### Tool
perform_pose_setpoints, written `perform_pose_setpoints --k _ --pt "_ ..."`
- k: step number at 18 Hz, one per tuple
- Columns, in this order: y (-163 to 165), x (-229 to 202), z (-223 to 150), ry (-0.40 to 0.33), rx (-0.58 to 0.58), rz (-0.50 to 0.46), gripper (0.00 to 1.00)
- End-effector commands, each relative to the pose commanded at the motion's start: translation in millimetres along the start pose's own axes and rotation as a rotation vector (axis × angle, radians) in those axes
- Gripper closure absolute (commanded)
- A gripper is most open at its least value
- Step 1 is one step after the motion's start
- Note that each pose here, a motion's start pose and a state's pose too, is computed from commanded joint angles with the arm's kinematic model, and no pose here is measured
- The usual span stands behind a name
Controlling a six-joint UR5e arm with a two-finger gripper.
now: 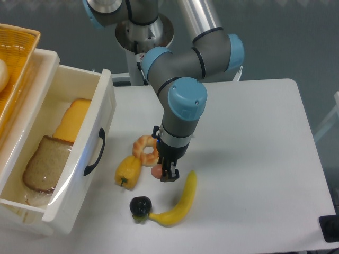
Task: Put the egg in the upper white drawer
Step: 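Close the gripper on the small egg beside the bagel, then lift the egg and carry it over the open white drawer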
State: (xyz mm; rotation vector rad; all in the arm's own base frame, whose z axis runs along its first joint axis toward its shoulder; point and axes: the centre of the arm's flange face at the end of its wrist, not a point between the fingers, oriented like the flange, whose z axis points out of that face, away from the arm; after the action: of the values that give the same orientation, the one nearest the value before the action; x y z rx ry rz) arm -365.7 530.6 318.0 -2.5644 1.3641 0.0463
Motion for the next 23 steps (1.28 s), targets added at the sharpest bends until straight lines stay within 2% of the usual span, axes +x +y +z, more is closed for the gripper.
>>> perform_pose_setpoints --k 8,11,14,18,23 --pt "0.9 -10.3 -17.2 -0.039 -0.001 -0.039 0.83" --pt "-3.4 -16.4 -23.8 -0.057 -0.001 -0.111 0.83" --pt "-5.8 -19.3 -32.0 -0.073 -0.001 -0.133 0.86" --pt "-19.0 -28.8 -54.7 -0.120 0.018 -0.224 0.86" --pt "-35.8 -19.3 -110.1 -0.206 0.038 -0.213 0.86"
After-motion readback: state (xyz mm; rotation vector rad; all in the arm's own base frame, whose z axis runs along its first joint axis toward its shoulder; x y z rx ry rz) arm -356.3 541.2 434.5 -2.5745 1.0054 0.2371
